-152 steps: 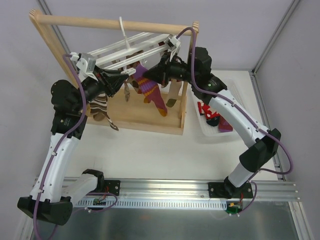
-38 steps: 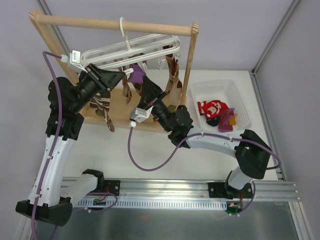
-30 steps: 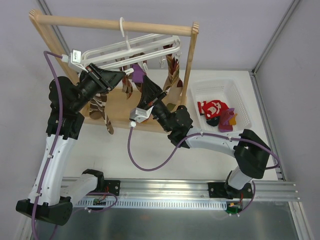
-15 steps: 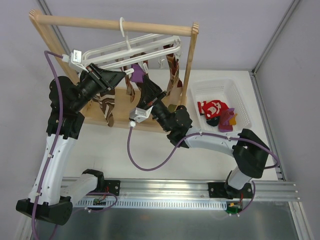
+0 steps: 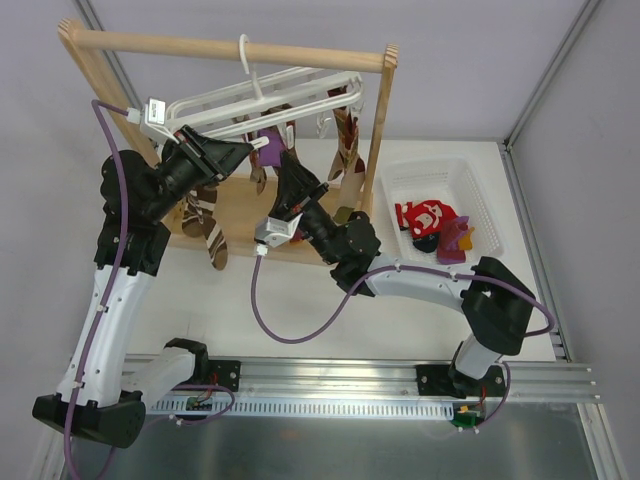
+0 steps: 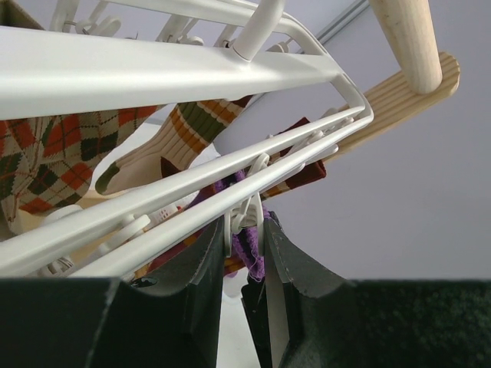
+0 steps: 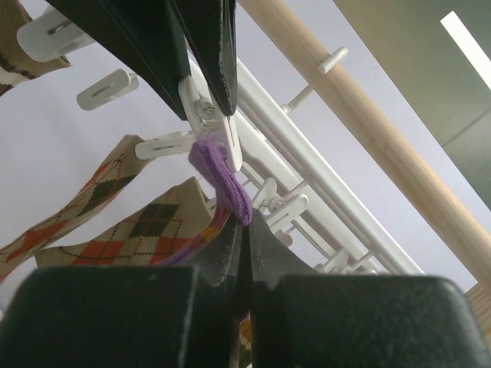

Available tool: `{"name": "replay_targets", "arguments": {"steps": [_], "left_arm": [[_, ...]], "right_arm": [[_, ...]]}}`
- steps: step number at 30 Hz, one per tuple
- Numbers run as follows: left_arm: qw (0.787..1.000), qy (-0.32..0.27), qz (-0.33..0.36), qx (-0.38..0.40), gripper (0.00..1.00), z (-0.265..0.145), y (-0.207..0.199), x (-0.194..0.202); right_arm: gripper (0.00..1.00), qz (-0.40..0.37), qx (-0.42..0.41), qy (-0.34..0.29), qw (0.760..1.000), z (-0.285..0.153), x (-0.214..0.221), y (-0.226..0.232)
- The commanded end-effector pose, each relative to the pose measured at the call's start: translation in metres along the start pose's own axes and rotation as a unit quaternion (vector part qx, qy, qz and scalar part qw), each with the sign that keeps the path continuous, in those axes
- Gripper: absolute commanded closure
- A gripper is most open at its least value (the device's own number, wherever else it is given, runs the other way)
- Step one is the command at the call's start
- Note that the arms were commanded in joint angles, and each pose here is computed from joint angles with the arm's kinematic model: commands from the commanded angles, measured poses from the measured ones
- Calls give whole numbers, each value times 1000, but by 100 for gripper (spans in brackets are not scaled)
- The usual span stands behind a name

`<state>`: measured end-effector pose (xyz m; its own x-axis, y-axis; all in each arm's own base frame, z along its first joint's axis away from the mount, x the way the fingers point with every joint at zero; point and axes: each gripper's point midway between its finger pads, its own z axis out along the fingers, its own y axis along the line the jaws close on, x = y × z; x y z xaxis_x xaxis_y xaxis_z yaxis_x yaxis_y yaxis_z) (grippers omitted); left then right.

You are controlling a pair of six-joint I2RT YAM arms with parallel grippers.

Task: Clip the socks to the hanger
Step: Clamp the sock onto the hanger.

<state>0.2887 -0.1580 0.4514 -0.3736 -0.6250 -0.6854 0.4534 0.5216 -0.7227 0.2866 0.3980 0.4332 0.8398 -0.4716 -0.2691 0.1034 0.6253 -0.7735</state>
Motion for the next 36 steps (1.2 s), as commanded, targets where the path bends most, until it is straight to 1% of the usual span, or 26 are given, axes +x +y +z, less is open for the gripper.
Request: {"name": "replay_targets", "arguments": {"steps": [1,6,15,20,24,28,31,32,35,36], "left_arm": [[999,37,-11,24,88,-5,-14,11],[999,39,-9,25,88,-5,-14,12],[999,35,-10,23,87,-5,-14,11],[999,34,-11,20,87,-5,-12,11],[999,34,-13,16,86,-4,-9,12],[1000,25,-13,11,77,-6,-8,10],[1000,18,-13,7,61,-8,-7,9],[1000,18,-12,8,53,-8,-8,9],[1000,18,-13,9,42,-9,-8,9],[1000,18,-13,10,36,-9,-9,9]], "right_arm": [[99,9,66,-26,997,10,-17,-40],[99,-3,68,-27,997,13,-18,-37],[99,0,66,-24,997,14,-20,-31],[99,21,72,-10,997,11,-16,-34],[99,26,71,-11,997,11,-17,-35],[99,21,74,-10,997,13,-17,-36],[99,15,73,-10,997,13,-17,-35],[99,14,72,-10,997,13,-17,-34],[99,14,72,-8,997,14,-17,-35],[99,13,71,-6,997,15,-16,-35]]}}
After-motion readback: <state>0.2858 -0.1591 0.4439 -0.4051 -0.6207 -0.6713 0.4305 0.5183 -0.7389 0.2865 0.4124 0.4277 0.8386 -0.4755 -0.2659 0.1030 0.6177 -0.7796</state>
